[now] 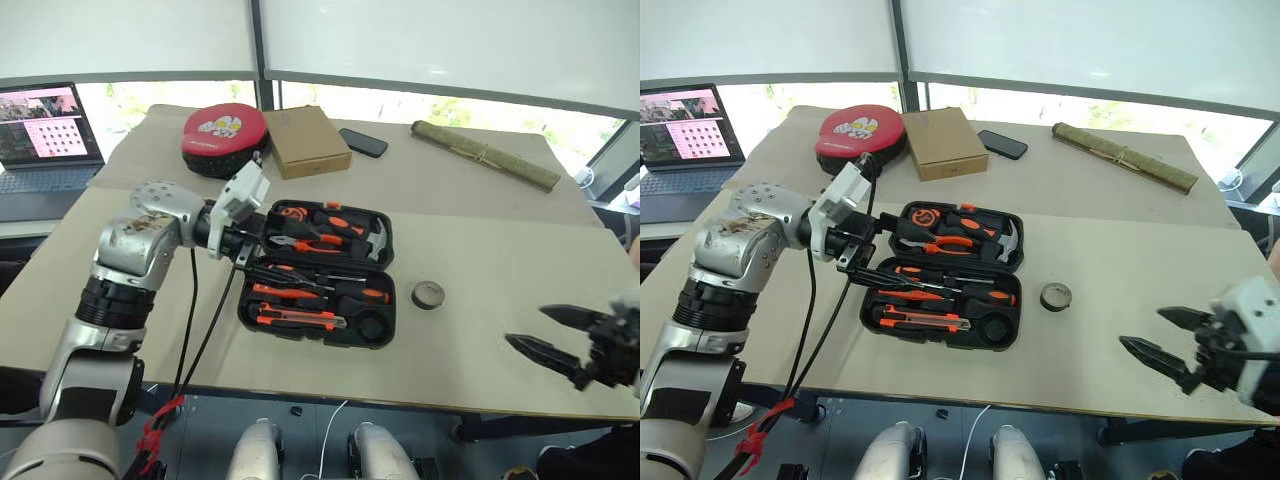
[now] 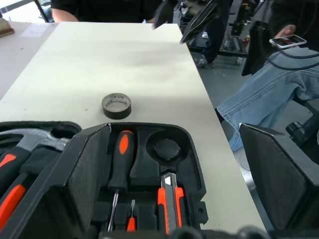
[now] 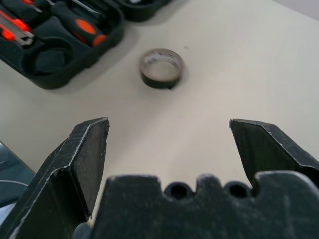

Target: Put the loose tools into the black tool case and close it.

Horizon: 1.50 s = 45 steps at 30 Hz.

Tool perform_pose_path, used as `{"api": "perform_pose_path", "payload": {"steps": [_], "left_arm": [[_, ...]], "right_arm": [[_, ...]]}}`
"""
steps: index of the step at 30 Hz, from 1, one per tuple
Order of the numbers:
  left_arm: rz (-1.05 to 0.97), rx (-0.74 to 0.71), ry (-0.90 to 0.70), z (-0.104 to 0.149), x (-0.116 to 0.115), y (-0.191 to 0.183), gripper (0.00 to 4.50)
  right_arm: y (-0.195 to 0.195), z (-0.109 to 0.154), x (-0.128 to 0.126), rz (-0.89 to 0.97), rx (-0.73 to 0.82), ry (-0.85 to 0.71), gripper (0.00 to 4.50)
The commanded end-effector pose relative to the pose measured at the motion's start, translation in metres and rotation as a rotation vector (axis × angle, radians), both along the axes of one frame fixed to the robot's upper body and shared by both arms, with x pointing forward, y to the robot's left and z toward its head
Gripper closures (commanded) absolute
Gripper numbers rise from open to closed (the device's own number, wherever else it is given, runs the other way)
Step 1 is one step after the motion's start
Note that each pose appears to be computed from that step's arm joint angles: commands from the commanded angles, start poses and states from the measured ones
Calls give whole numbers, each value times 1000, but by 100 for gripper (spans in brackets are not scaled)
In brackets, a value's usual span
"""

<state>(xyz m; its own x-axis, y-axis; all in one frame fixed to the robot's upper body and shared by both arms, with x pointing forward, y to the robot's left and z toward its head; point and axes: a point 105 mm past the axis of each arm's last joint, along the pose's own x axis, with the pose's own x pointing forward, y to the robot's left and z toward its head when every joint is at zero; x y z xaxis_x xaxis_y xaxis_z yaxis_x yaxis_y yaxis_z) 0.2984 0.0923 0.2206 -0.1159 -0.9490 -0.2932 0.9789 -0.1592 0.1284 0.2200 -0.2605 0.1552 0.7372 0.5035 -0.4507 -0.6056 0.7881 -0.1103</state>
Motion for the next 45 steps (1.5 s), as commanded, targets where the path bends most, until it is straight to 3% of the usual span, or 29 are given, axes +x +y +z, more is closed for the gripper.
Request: {"api": "perform_pose_path", "payload": {"steps": [1,9,12,18,23,27,31,38,45], "left_arm": [[-37,33,-72,3,-2,-9,5],[-39,40,-79,2,1,-12,5],[-21,39,-86,2,3,-10,0],[-13,43,-96,0,6,-8,0],[-8,48,-104,-1,9,-7,0],[-16,66,-105,-5,8,-4,0],[-29,87,-103,-10,4,-3,0],[-50,112,-106,-16,-3,-5,0],[-43,114,-113,-14,-1,-6,0]], "right_arm": [[22,-15,36,74,-129,-36,0],[49,-41,80,150,-225,-35,0],[52,-50,88,152,-225,-15,72],[56,-59,93,169,-214,-9,282],[62,-48,93,197,-183,-43,446],[83,-16,82,272,-54,-76,446],[128,4,52,451,64,-66,446],[154,-26,24,582,-46,23,446],[152,-44,34,550,-108,31,446]]}}
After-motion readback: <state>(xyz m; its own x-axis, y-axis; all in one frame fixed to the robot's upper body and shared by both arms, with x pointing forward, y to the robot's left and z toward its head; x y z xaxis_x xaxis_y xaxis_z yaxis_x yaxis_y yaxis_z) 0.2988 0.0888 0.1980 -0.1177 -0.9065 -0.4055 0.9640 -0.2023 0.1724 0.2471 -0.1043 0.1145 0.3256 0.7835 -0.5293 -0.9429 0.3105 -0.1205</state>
